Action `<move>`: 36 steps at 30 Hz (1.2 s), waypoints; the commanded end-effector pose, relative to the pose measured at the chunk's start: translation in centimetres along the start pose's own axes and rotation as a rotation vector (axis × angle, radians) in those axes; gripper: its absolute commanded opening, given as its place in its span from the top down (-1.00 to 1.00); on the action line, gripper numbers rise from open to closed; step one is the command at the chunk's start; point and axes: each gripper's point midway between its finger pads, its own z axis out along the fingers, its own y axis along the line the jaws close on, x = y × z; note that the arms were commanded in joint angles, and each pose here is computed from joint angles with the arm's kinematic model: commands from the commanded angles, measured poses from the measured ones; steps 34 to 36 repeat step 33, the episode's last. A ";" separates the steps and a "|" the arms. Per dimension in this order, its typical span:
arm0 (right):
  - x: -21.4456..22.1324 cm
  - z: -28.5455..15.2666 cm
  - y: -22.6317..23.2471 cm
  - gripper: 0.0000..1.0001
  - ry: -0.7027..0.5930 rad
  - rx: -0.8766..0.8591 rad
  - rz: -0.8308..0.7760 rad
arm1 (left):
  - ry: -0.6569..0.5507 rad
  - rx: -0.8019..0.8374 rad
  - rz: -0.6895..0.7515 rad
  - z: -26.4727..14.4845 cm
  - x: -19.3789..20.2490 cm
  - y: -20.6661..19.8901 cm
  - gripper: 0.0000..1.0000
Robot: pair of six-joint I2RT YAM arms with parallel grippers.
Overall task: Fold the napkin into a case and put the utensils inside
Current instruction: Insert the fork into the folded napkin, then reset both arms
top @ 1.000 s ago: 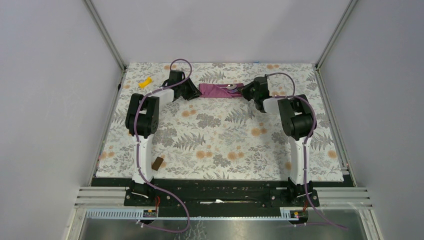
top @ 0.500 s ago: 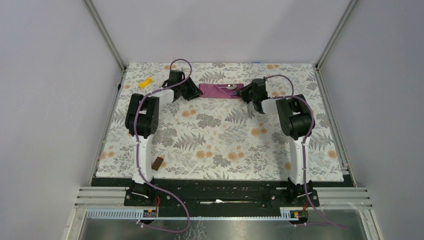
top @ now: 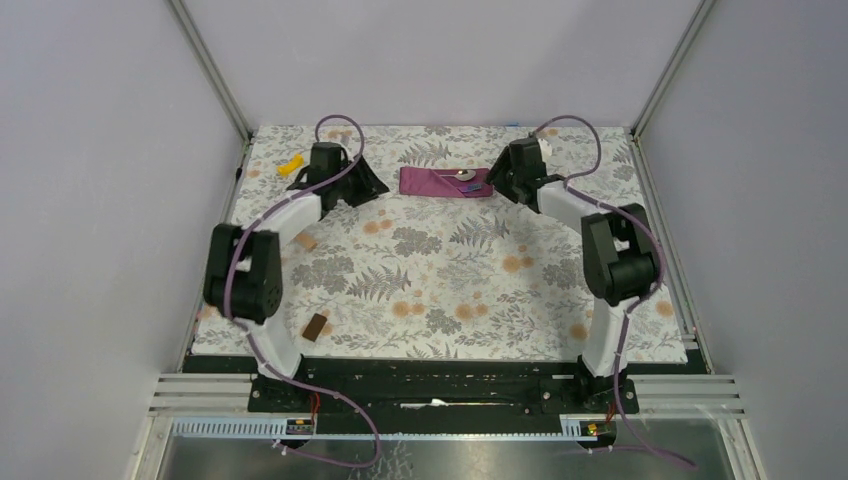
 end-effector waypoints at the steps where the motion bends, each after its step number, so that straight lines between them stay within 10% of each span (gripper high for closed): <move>1: -3.0 -9.9 -0.1 -0.24 -0.026 0.079 -0.304 | -0.097 0.174 0.133 -7.6 -1.4 -6.1 0.09; 5: -2.0 -19.4 0.2 -0.42 0.050 0.045 -0.518 | -0.168 0.301 0.293 -16.6 -0.6 -11.3 0.07; 8: -1.2 -26.6 -0.4 -0.98 0.079 -0.024 -0.596 | -0.305 0.407 0.403 -25.3 -1.0 -15.2 -0.03; 17: -5.0 -46.2 1.5 -0.99 -0.223 -0.248 -0.525 | -0.642 0.480 0.572 -43.5 -1.8 -20.5 -0.47; 19: -5.8 -49.2 1.5 -1.00 -0.289 -0.277 -0.509 | -0.711 0.484 0.581 -46.4 -2.0 -21.0 -0.96; 36: -7.6 -57.4 -0.7 -0.99 -0.536 -0.317 -0.470 | -0.896 0.516 0.594 -53.7 -2.5 -22.6 -0.97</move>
